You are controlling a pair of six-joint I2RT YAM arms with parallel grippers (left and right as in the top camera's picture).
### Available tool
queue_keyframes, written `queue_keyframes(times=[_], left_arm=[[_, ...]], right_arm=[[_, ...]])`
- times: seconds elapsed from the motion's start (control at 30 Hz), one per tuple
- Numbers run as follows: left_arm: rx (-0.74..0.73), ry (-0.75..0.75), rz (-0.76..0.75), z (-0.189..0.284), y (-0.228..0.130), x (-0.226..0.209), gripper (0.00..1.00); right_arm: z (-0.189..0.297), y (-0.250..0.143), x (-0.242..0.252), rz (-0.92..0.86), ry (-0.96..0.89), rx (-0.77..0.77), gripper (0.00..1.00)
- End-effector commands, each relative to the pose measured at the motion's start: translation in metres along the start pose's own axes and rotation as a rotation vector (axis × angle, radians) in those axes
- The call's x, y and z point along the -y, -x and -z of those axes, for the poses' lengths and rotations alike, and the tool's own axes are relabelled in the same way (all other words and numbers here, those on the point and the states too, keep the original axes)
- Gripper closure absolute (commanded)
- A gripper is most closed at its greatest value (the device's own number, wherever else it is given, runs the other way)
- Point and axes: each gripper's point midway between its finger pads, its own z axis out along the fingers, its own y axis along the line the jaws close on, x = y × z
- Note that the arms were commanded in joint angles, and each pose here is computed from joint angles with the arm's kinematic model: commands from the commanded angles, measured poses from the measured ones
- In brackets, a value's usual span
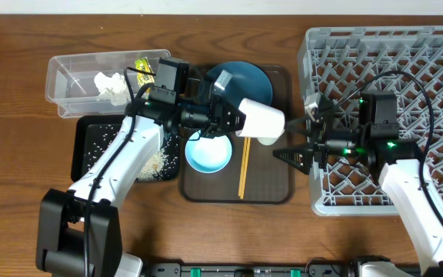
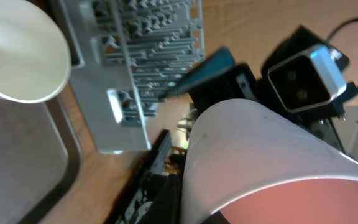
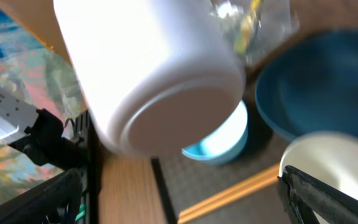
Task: Sort waste into correct bins and load items into the dishwasher rack
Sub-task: 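Hand the cup from the left gripper to the right gripper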
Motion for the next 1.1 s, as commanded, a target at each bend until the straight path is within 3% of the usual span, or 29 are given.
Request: queue_keyframes(times=[0.0, 0.4, 0.47, 0.7, 1.07], left_arm=[[-0.053, -0.070, -0.001, -0.001, -0.008, 0.011, 0.94], [-0.110, -0.097, -0.025, -0.015, -0.020, 0.020, 0.94], [-0.109, -0.097, -0.025, -0.015, -0.020, 0.020, 0.94], [-0.108, -0.098, -0.027, -0.015, -0.020, 0.021, 0.94], [-0.092, -0.112, -0.014, -0.015, -0.011, 0.028, 0.94]], right_arm=[[-0.003, 0.015, -0.013, 0.096, 0.097, 0.048, 0.01], [-0.022, 0.048, -0.034, 0.280, 0.182, 0.115, 0.05], [-0.020, 0.051, -0.039, 0.312, 0.209, 0.128, 0.10], [-0.019, 0.052, -0.043, 0.324, 0.230, 0.135, 0.16], [-0.016, 0.053, -0.042, 0.347, 0.231, 0.143, 0.16]])
